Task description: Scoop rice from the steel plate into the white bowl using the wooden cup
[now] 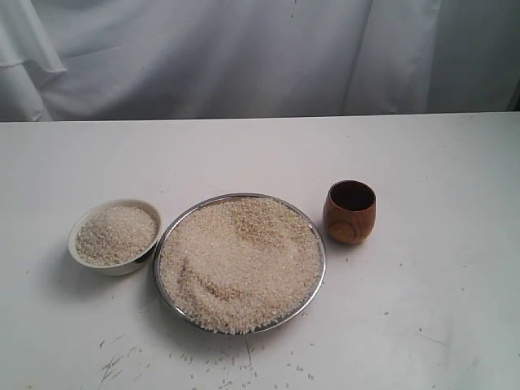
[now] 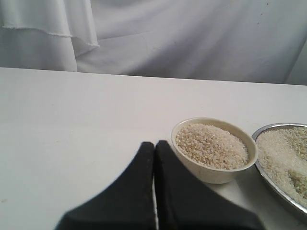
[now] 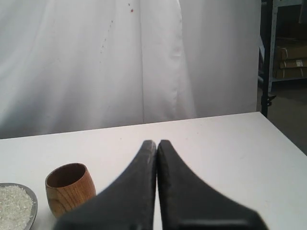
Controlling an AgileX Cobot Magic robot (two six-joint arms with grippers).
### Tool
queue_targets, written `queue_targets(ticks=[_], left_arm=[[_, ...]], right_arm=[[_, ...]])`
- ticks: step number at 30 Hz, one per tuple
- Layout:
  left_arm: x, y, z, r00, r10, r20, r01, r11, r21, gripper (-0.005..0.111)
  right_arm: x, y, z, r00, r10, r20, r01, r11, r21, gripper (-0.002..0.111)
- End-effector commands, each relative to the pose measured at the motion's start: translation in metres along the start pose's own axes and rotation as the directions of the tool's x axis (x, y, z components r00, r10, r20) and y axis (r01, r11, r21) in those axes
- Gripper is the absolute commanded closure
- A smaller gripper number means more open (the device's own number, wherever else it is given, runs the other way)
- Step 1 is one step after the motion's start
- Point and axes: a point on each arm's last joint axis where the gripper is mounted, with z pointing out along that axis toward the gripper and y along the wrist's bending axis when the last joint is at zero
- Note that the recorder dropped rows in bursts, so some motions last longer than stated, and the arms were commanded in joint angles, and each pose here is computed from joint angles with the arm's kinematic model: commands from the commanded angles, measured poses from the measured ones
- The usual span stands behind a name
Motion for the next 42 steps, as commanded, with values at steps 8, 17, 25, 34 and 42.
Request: queue_targets(ticks=[8,17,25,34,42], left_arm=[[0.001,0.000,0.000,1.000,-0.004,0.007,0.004,1.000,0.002,0.107],[0.001,0.000,0.000,1.000,-0.004,0.007,0.004,1.000,0.002,0.107],[0.001,0.000,0.000,1.000,-0.004,0.007,0.004,1.000,0.002,0.107],[0.001,0.000,0.000,1.000,-0.004,0.007,0.004,1.000,0.002,0.107],[0.001,0.000,0.000,1.000,-0.004,0.007,0.004,1.000,0.002,0.107]], right_arm=[[0.003,-0.001,-0.001,0.999,0.045,0.019,-0.045,0.999,0.011,0.108],[-0.002,-0.001,-0.001,0.988,0.149,0.029,-0.150,0.989,0.008,0.108],[-0.006,0.000,0.000,0.993,0.106,-0.050,-0.105,0.994,0.022,0.108],[0.025,-0.004,-0.005,0.987,-0.109,-0.116,0.113,0.993,0.026,0.108],[0.035,-0.005,-0.006,0.964,-0.136,-0.227,0.143,0.990,0.015,0.108]])
